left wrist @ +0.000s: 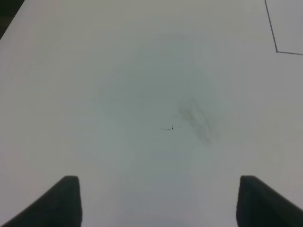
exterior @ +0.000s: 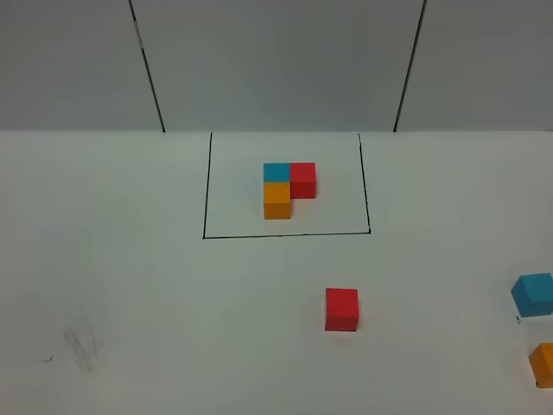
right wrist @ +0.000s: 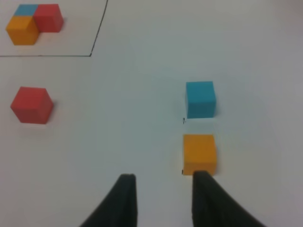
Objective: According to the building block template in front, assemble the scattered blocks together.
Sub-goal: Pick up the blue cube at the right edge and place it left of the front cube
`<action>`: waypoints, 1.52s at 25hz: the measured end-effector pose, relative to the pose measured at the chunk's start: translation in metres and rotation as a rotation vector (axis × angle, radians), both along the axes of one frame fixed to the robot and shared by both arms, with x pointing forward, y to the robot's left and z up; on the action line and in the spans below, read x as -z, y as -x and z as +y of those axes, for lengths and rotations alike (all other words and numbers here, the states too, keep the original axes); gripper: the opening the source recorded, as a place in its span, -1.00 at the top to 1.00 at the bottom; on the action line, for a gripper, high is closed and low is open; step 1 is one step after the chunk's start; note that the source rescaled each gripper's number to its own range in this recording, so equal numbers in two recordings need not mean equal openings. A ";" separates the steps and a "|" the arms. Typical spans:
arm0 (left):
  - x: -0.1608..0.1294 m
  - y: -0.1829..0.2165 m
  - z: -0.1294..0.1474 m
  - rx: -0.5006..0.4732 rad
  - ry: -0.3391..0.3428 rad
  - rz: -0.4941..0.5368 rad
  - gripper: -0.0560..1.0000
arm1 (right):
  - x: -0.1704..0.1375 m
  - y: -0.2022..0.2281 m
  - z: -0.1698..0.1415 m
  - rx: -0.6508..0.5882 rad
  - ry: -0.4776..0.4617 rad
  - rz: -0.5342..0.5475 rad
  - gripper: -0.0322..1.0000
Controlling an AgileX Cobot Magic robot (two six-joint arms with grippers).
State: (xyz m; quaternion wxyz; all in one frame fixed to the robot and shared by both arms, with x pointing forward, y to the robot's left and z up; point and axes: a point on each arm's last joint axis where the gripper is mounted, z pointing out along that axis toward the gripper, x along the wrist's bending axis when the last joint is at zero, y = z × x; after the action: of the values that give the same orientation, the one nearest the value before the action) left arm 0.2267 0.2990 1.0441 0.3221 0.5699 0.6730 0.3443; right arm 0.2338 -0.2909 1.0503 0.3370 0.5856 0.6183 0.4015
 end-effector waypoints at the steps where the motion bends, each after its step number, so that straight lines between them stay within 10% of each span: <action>1: 0.000 0.000 0.000 0.000 -0.001 0.000 -0.08 | 0.000 0.000 0.001 -0.005 -0.008 0.000 0.94; 12: 0.000 0.000 0.000 0.000 0.000 0.000 -0.08 | -0.001 -0.001 0.002 0.024 -0.094 0.000 0.77; 23: 0.000 0.000 0.000 0.000 0.000 0.000 -0.08 | 0.002 -0.058 0.000 0.065 -0.075 0.309 -0.51; 31: 0.000 0.000 0.000 0.000 0.000 0.000 -0.08 | -0.007 -0.110 0.000 0.089 -0.089 0.204 -0.54; 38: 0.000 0.000 0.000 0.000 0.000 0.000 -0.07 | -0.002 -0.174 0.000 0.094 -0.069 0.356 -0.54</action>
State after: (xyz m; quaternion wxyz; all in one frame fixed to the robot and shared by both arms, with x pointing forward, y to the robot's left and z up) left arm 0.2267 0.2990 1.0441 0.3221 0.5700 0.6729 0.3444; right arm 0.4080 -0.2905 1.0525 0.2205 0.6869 0.6260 0.2961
